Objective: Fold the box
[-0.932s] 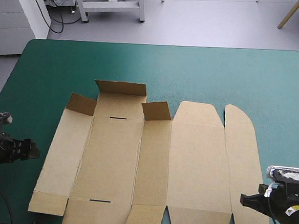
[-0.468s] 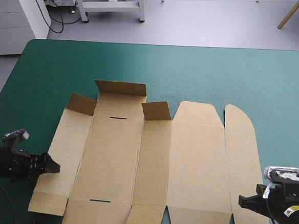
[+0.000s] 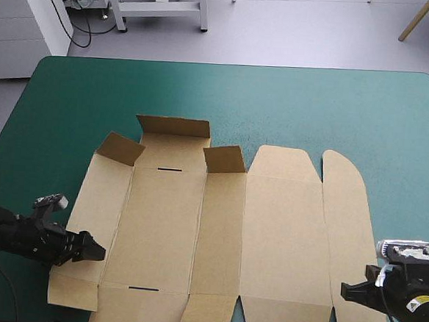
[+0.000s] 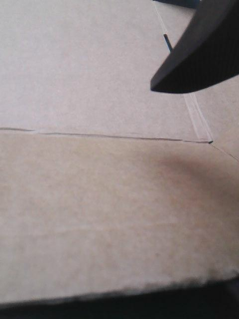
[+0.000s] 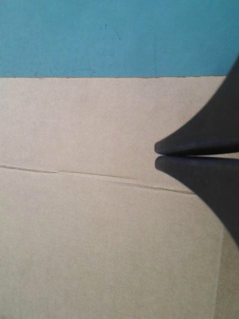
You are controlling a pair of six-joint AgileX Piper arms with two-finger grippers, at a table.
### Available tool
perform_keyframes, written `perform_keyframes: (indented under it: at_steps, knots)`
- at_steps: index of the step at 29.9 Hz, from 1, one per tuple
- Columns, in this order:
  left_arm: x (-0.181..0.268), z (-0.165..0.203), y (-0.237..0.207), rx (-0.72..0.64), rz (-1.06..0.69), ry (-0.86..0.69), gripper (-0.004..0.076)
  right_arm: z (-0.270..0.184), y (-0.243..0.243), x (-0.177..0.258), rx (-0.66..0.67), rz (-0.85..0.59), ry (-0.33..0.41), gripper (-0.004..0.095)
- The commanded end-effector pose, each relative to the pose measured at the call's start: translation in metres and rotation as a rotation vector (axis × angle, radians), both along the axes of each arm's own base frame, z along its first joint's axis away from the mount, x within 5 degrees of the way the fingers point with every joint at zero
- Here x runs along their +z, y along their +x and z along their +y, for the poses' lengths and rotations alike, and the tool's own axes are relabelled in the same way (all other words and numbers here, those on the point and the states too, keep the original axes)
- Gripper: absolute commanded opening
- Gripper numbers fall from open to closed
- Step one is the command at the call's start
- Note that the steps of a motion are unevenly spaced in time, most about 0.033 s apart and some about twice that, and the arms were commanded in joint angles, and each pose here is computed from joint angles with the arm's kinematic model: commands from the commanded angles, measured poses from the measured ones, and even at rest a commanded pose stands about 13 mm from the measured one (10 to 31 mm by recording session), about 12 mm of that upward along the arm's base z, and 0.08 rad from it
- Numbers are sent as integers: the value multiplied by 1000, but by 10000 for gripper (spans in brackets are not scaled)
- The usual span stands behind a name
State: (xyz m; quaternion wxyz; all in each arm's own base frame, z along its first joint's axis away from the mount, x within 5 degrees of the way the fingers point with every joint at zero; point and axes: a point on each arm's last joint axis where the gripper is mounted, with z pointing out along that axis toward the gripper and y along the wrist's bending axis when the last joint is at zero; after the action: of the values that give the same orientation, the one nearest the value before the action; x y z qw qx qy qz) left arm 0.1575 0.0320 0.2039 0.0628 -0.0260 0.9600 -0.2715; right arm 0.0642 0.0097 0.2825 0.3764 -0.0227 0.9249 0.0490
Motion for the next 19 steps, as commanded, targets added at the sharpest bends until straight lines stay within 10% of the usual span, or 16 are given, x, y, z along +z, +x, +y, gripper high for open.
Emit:
perform_keyframes:
  at_steps: [1,7,14,19]
  knots:
    - [11,-10,-2,-48,6,-86,506,0,4,10,0,-72,2,-19]
    - [11,-10,-2,-48,6,-86,402,0,4,10,0,-72,2,-19]
    - [11,-10,-3,-53,8,-81,10,0,4,10,0,-72,2,-19]
    - [12,-9,-2,-51,7,-75,-10,0,4,10,0,-72,2,-19]
